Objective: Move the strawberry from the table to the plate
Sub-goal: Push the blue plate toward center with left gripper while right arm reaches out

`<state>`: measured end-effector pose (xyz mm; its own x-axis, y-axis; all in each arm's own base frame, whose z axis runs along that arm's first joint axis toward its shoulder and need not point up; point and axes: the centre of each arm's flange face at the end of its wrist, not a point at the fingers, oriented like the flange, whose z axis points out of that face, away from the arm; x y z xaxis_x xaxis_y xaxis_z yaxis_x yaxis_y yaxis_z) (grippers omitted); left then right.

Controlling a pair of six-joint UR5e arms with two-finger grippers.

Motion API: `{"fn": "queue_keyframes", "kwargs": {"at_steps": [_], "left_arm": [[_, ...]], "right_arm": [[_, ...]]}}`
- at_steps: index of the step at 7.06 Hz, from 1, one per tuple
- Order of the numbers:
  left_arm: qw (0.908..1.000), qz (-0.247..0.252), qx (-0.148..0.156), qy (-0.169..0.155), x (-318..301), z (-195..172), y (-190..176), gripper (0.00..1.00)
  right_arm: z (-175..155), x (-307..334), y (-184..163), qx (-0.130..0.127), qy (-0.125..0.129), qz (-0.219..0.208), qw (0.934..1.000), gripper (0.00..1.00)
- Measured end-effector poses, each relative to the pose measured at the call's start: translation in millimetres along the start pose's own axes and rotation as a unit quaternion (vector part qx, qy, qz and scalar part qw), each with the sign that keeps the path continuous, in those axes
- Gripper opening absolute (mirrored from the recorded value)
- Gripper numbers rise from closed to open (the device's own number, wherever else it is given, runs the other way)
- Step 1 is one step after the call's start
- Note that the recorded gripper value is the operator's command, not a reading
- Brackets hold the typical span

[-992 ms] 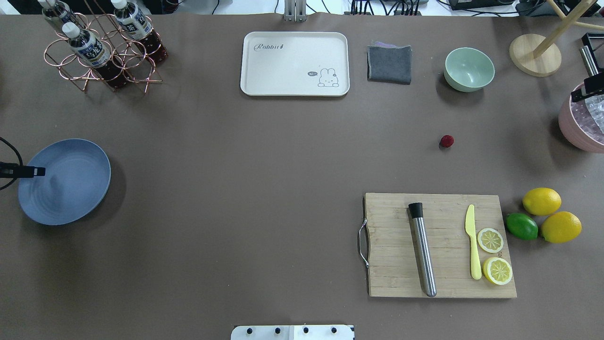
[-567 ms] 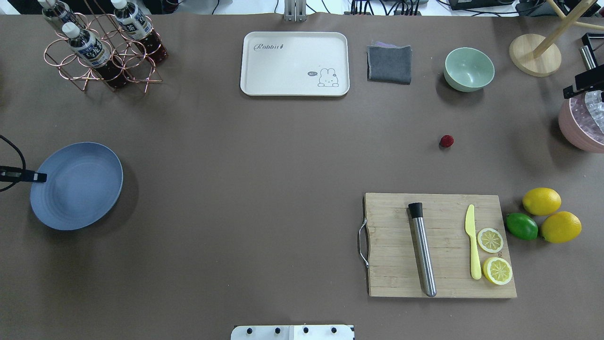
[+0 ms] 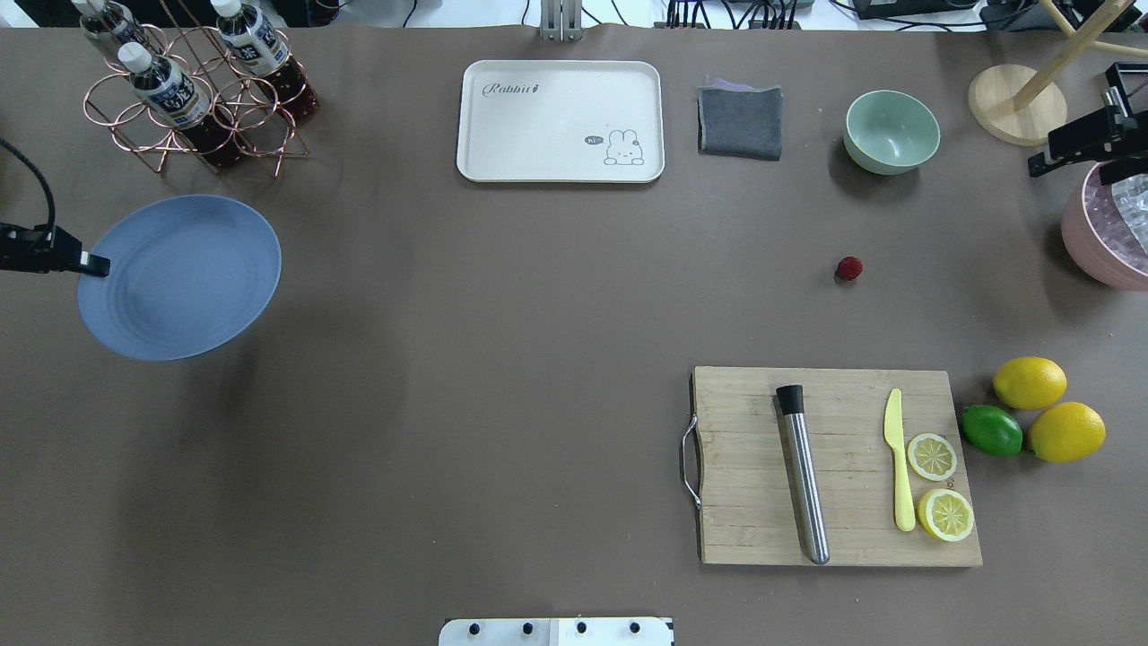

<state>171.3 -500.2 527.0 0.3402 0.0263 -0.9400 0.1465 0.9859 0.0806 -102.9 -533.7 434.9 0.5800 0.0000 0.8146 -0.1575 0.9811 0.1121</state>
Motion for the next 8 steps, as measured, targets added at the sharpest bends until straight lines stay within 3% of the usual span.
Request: {"fn": "queue_keyframes", "kwargs": {"at_steps": [1, 3, 5, 8], "left_arm": [[0.9998, -0.016, 0.008, 0.000, 45.2, 16.6, -7.9, 0.00], [0.9981, -0.057, 0.021, 0.006, 154.6, 87.1, 4.4, 0.00], [0.9962, -0.084, 0.022, -0.001, 255.7, 136.7, 46.4, 0.00], [0.9939, -0.105, 0.033, 0.000, 335.9, 192.6, 131.0, 0.00]], "right_arm": [[12.4, -27.6, -2.4, -0.001, 0.000, 0.006, 1.0000, 1.00], [35.2, -82.6, -4.9, 0.002, 0.001, 0.018, 0.9998, 1.00], [54.5, -100.9, -6.4, 0.003, 0.011, 0.026, 0.9996, 1.00], [77.4, -94.7, -5.2, -0.004, 0.031, 0.032, 0.9990, 1.00]]}}
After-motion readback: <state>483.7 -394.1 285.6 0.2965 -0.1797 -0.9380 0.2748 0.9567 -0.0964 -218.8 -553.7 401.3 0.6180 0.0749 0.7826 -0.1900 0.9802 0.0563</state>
